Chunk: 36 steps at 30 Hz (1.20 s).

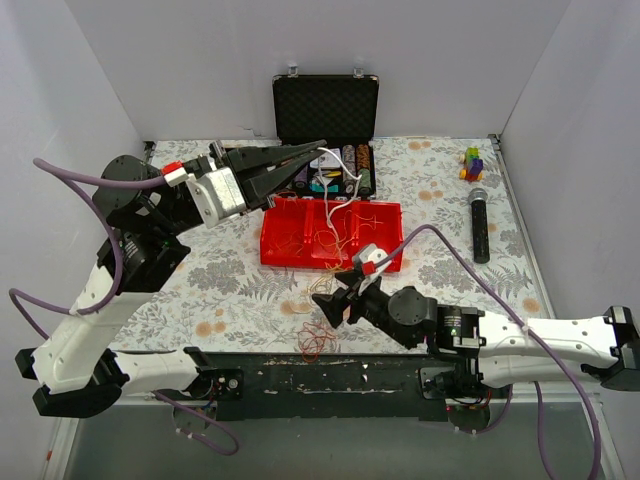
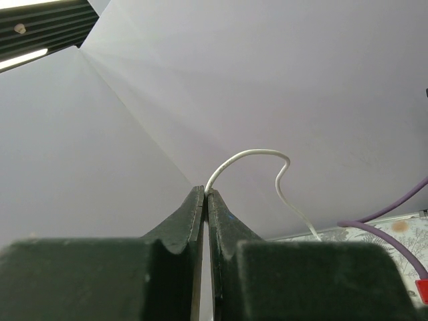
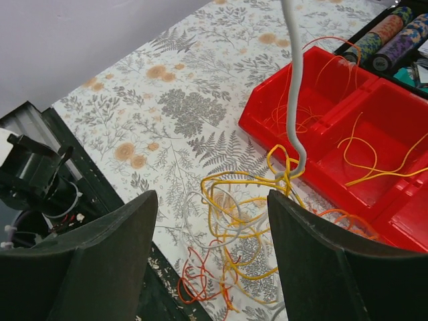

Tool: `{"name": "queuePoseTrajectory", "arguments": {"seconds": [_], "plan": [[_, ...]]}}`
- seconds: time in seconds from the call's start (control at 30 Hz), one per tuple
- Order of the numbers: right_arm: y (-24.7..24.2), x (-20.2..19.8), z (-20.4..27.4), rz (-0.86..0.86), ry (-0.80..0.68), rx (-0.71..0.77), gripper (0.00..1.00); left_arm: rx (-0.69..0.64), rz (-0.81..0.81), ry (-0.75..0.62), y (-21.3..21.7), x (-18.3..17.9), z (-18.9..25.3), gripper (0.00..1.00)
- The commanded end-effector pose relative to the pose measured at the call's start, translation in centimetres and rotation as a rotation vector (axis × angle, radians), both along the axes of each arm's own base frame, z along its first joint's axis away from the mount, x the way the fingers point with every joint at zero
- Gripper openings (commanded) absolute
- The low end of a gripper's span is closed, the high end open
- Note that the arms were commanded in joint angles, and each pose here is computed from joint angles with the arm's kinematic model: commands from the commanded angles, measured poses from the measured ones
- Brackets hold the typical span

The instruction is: Untangle the cables

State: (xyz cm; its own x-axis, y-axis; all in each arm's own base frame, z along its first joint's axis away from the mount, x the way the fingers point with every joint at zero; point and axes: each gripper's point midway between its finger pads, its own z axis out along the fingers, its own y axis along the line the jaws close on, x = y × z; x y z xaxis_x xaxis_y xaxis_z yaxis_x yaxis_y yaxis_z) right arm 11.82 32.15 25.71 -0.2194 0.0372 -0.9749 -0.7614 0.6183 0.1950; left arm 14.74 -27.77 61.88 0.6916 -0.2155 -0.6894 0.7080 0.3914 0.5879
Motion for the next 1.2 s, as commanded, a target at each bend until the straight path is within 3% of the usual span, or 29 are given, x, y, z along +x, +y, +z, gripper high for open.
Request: {"name": "queuePoseTrajectory", "arguments": {"seconds": [0.0,0.23,0.4,0.7,0.93,1.17], "plan": [[-1.3,1.3,4.8,-0.072,-0.065,0.064,0.75,-0.021,-0.026,-0.018,1.2,-1.6,1.2,0.0],[-3.2,0.6,7.4,-0.047,-0.06,0.159,0.74,0.01,-0.039,-0.025,1.1,-1.9,0.0,0.0],[-3.2,0.9,5.5,-0.069,-0.057,0.114,0.73,-0.004,-0.058,-0.025,1.2,-2.4,0.8,0.0],[-0.9,1.6,4.5,0.018,-0.091,0.053,0.82,0.005,-0.097,-0.041,1.3,-3.3,0.9,0.0],[0.3,2.0,3.0,0.047,-0.059,0.043,0.8,0.001,-0.097,-0.047,1.4,-3.4,1.1,0.0],[0.7,3.7,1.9,-0.039,-0.023,0.075,0.75,0.002,-0.117,-0.045,1.4,-3.8,1.2,0.0]]}}
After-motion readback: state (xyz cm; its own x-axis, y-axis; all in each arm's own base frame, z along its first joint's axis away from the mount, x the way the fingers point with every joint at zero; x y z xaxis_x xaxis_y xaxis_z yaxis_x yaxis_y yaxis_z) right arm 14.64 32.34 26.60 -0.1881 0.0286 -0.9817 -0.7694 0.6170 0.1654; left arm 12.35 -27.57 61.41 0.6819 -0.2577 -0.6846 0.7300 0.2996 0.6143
